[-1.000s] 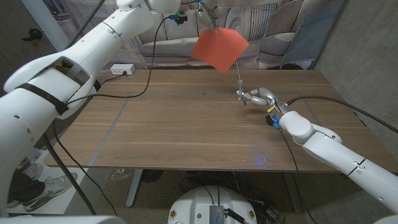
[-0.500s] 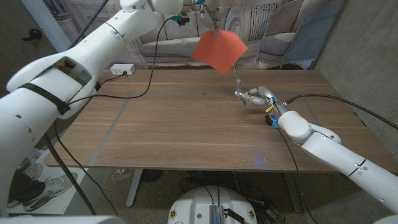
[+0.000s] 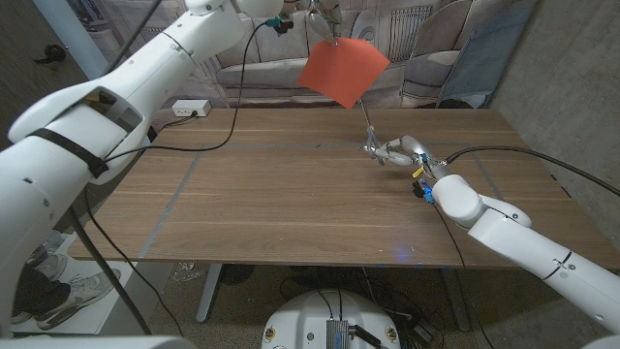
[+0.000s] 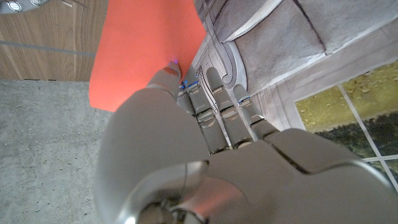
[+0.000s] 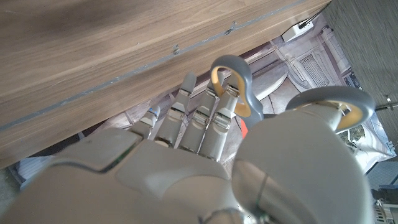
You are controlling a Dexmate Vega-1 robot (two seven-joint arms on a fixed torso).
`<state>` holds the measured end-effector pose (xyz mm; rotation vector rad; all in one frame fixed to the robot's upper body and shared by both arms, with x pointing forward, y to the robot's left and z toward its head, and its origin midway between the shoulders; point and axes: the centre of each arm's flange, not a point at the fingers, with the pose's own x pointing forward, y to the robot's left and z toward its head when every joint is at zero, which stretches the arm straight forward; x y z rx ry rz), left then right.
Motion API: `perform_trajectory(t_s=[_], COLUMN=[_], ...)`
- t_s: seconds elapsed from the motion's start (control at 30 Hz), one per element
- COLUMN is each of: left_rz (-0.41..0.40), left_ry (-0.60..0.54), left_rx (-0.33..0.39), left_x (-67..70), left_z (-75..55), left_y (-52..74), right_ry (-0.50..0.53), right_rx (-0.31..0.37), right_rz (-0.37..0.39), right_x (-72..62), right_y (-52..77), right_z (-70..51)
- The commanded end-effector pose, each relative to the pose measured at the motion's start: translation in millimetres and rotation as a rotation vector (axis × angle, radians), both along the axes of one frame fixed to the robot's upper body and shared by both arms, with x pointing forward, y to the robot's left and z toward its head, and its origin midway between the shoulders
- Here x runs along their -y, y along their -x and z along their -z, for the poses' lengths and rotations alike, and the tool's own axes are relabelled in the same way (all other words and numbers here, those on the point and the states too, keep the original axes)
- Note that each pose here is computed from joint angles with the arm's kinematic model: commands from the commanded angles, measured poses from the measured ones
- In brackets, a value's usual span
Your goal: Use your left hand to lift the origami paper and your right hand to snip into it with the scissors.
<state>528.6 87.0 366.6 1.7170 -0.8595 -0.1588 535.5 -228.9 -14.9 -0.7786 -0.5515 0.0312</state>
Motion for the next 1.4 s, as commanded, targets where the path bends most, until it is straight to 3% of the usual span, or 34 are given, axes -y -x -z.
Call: perform_trajectory(t_s=[0.03,0.13,0.2,0.3,0.53,0.6,0.63,0.73,0.8,0.83,0.87,1.1,1.4], left_rz=[0.002,0.011,0.009,0.018,0.015,0.016,0.008,0.006,0.013,0.018,0.014,0.02,0.012], left_ry=[-0.012,-0.017,-0.022,-0.028,-0.023,-0.025,-0.031,-0.034,-0.032,-0.034,-0.044,-0.045,-0.047], left_rx=[-0.006,-0.008,-0.008,-0.013,-0.001,-0.005,0.003,-0.007,-0.013,-0.017,-0.022,-0.034,-0.029], left_x=[4.7,5.5,6.0,5.6,-0.1,-1.4,-1.7,-3.1,-3.6,-3.6,-3.1,-4.9,-5.6], left_z=[1.7,3.1,3.4,4.4,1.3,1.8,2.3,3.7,5.5,6.9,7.7,10.5,9.9], left_y=[2.8,4.1,4.8,8.4,15.9,16.4,17.2,15.7,14.9,14.7,14.4,12.3,8.2], right_ry=[0.061,0.045,0.097,0.091,0.079,0.095,0.072,0.084,0.095,0.093,0.099,0.081,0.084], right_rx=[0.023,0.021,-0.006,0.011,-0.022,-0.027,-0.018,0.013,-0.006,0.013,-0.002,0.053,0.112], right_rz=[0.096,0.092,0.131,0.18,0.144,0.177,0.141,0.189,0.15,0.182,0.159,0.138,0.185], right_x=[-5.0,-3.7,-5.3,-8.7,-7.6,-8.8,-8.5,-13.1,-11.6,-13.3,-12.7,-19.8,-24.6], right_y=[6.4,5.3,6.0,3.2,-4.4,-4.5,-5.9,-2.1,-3.8,-3.3,-3.5,-5.6,0.7], right_z=[-4.2,-4.1,-6.8,-5.3,-4.6,-5.1,-4.4,-8.1,-11.3,-11.0,-13.0,-15.4,-16.7])
